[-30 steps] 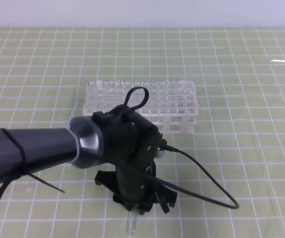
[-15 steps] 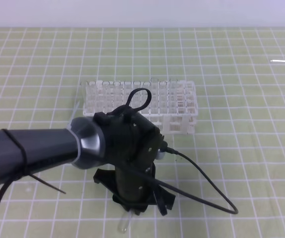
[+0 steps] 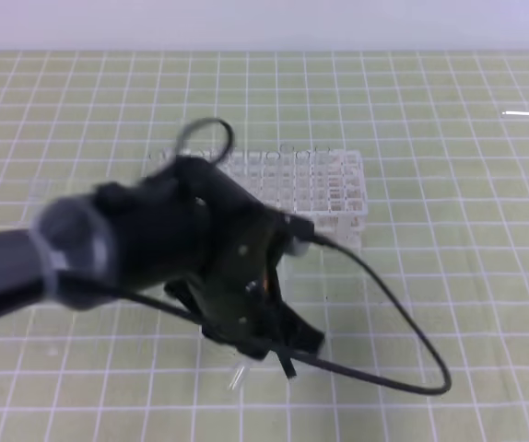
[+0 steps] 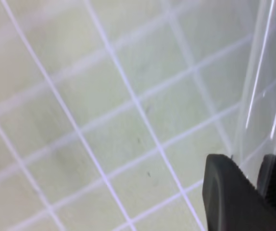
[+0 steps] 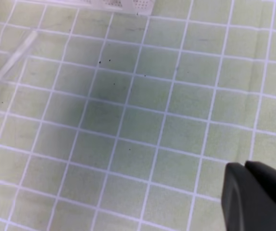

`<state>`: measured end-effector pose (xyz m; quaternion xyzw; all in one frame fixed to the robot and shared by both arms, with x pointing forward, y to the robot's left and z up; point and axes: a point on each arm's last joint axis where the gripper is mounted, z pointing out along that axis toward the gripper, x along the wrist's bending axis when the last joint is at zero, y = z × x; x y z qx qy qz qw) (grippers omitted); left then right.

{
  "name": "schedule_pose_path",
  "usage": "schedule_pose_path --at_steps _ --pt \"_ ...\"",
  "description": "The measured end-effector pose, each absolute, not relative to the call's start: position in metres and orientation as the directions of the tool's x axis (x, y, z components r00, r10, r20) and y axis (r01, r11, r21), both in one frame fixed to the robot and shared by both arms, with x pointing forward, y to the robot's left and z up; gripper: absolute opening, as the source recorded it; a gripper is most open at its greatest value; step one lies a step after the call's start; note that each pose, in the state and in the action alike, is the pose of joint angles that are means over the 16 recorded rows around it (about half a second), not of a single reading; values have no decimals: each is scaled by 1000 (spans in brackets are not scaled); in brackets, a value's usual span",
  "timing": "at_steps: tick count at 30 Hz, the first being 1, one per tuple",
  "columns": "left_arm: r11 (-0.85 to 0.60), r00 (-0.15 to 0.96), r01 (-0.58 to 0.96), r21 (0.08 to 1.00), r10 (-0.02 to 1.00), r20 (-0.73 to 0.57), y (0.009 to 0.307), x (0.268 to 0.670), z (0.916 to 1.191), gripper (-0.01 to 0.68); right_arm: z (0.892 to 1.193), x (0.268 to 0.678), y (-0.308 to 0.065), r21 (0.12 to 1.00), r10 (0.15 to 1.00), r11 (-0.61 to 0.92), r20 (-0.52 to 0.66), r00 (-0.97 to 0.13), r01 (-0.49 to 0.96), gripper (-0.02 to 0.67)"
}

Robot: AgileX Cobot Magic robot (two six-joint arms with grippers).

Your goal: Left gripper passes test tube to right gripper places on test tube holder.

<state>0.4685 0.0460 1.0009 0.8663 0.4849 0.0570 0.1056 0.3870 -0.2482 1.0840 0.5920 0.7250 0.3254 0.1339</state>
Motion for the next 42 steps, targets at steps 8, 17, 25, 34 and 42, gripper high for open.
schedule_pose_path --at_steps 8,17,25,34,42 --pt "-469 545 722 508 838 -1 75 452 1071 72 1092 388 -246 653 937 73 214 -277 754 -22" --pt "-303 501 560 771 865 -24 137 427 1108 54 1120 395 -234 742 884 41 285 -370 670 -22" --pt "-104 487 385 917 867 -106 186 402 1095 35 1144 415 -208 807 788 42 336 -516 589 -22" --pt "34 513 251 967 843 -163 204 395 1068 35 1158 447 -150 894 699 111 241 -674 435 -22" --pt "79 531 232 969 825 -195 200 408 1054 23 1155 453 -105 981 713 114 30 -701 158 -22"
